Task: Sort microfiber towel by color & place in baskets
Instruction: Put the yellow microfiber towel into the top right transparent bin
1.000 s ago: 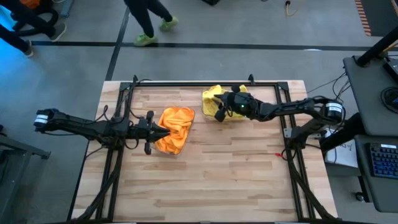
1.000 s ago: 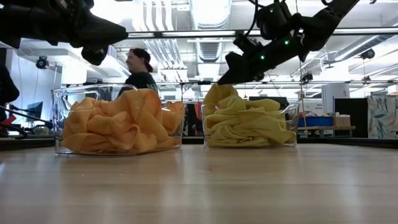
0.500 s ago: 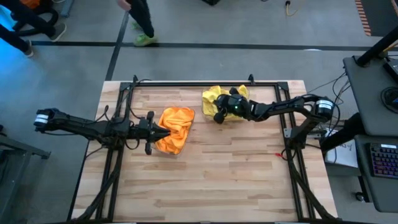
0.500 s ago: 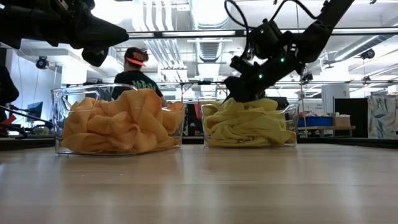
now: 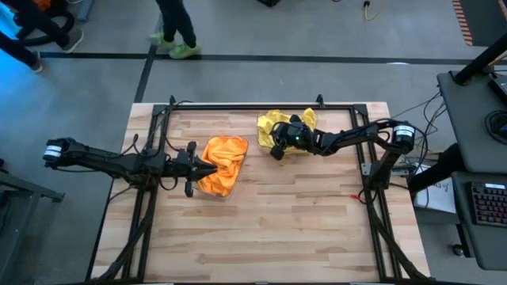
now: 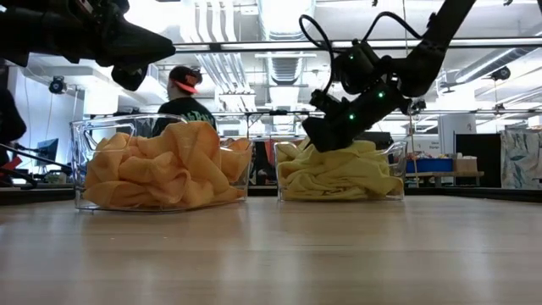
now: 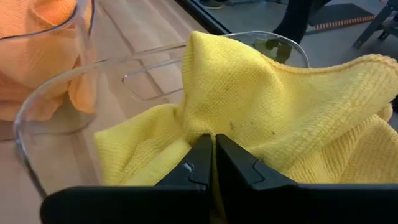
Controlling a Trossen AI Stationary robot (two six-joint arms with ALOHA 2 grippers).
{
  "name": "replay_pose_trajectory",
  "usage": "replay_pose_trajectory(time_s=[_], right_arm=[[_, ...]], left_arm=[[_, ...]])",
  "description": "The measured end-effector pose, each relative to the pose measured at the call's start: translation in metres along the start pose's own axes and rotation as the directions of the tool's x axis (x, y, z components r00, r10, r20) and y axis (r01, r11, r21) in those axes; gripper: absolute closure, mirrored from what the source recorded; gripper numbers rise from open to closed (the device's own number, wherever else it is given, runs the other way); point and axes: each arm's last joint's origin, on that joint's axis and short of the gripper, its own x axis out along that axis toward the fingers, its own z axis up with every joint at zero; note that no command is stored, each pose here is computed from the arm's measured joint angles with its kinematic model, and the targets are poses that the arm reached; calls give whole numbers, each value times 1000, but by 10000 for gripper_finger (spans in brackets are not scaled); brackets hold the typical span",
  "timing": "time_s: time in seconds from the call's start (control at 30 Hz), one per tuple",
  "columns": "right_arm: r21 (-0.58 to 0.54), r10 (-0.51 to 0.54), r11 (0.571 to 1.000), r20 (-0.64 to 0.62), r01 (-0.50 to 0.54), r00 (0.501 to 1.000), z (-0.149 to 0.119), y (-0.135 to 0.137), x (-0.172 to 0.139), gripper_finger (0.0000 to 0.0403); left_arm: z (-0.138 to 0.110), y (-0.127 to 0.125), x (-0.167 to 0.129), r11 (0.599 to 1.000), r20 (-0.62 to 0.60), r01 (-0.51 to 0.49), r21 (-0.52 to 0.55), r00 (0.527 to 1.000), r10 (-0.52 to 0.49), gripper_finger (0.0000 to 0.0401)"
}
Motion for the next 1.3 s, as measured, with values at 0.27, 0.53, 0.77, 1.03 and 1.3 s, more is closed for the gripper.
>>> replay_pose_trajectory(time_s=[0.27, 0.53, 0.77, 1.03, 1.3], right_arm=[[30, 28, 999, -14, -28, 999, -6, -2, 5, 390], [35, 23, 999, 17, -23, 1000, 4, -6, -1, 390], [45, 22, 999, 57, -24, 998, 17, -9, -13, 388], [69, 19, 997, 52, -23, 998, 21, -10, -20, 314], [117, 27, 993, 38, -32, 999, 34, -15, -44, 238]], left_arm=[[0, 0, 0, 1000, 0, 0, 0, 1000, 0, 363], [0, 0, 0, 1000, -1, 0, 0, 1000, 0, 363], [0, 0, 0, 1000, 0, 0, -5, 1000, 0, 363], [0, 0, 0, 1000, 0, 0, -5, 1000, 0, 363], [0, 0, 0, 1000, 3, 0, -16, 1000, 0, 363]])
